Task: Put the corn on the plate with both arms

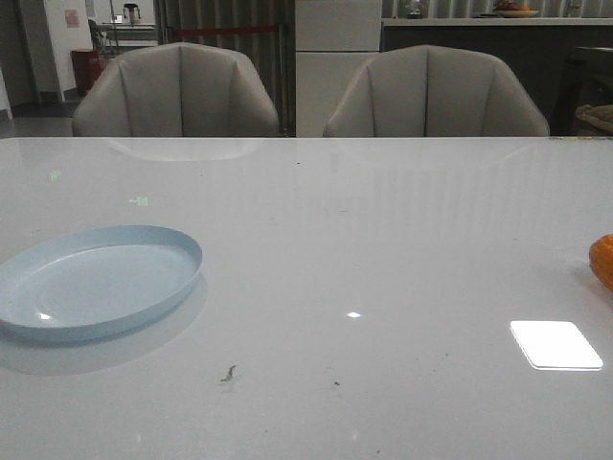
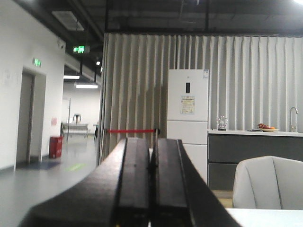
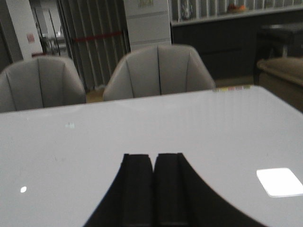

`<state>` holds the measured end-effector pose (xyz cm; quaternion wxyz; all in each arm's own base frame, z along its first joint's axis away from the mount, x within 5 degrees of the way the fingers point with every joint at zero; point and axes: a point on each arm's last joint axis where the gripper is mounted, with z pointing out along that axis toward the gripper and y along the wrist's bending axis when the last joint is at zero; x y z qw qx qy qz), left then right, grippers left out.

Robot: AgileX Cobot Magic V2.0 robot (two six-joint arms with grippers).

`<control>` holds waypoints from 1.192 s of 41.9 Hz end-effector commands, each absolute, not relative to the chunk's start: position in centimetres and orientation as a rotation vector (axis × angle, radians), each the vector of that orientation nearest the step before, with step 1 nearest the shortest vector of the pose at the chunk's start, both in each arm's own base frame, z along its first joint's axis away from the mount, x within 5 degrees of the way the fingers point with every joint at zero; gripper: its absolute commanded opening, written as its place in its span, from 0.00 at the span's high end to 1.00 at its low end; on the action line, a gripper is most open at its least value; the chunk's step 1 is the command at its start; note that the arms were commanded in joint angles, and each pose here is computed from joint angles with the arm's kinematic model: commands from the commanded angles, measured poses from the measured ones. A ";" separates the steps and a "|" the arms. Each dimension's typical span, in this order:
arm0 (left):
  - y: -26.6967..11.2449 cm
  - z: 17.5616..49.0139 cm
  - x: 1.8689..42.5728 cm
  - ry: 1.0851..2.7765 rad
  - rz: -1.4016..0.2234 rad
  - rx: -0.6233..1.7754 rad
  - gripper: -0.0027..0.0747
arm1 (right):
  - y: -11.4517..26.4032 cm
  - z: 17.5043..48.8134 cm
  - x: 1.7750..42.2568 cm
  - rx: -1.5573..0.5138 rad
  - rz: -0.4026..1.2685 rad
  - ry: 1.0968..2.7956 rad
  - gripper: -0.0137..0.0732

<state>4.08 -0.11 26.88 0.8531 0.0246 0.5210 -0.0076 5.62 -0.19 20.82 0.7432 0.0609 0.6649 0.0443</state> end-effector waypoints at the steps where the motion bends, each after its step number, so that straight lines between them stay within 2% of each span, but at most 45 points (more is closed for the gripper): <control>1: -0.2 30.4 2.5 0.996 0.041 0.108 0.84 | -0.2 24.4 4.6 0.124 0.103 1.216 0.78; 7: -0.2 34.1 1.8 1.005 0.087 0.145 0.84 | -0.1 29.7 2.7 0.112 0.110 1.168 0.78; 12: -0.3 37.2 2.5 1.057 0.110 0.164 0.84 | 0.0 34.0 1.3 0.094 0.090 1.216 0.78; 19: -0.5 40.0 6.2 1.187 0.100 0.172 0.84 | 0.0 38.4 2.8 0.096 0.088 1.288 0.78; 24: -0.9 41.0 9.8 1.279 0.095 0.183 0.84 | -0.1 40.1 5.3 0.100 0.086 1.332 0.78; 34: -1.5 38.5 17.0 1.519 0.036 0.165 0.84 | -0.3 38.3 12.3 0.120 0.081 1.568 0.78; 44: -2.0 34.4 20.9 1.795 -0.128 0.026 0.84 | -0.4 35.7 16.4 0.145 0.089 1.751 0.78; 47: -2.1 33.1 21.8 1.876 -0.131 0.031 0.79 | -0.4 35.3 16.7 0.152 0.094 1.780 0.78; 50: -2.2 32.0 22.5 1.950 -0.134 0.037 0.68 | -0.4 35.0 17.1 0.153 0.094 1.802 0.77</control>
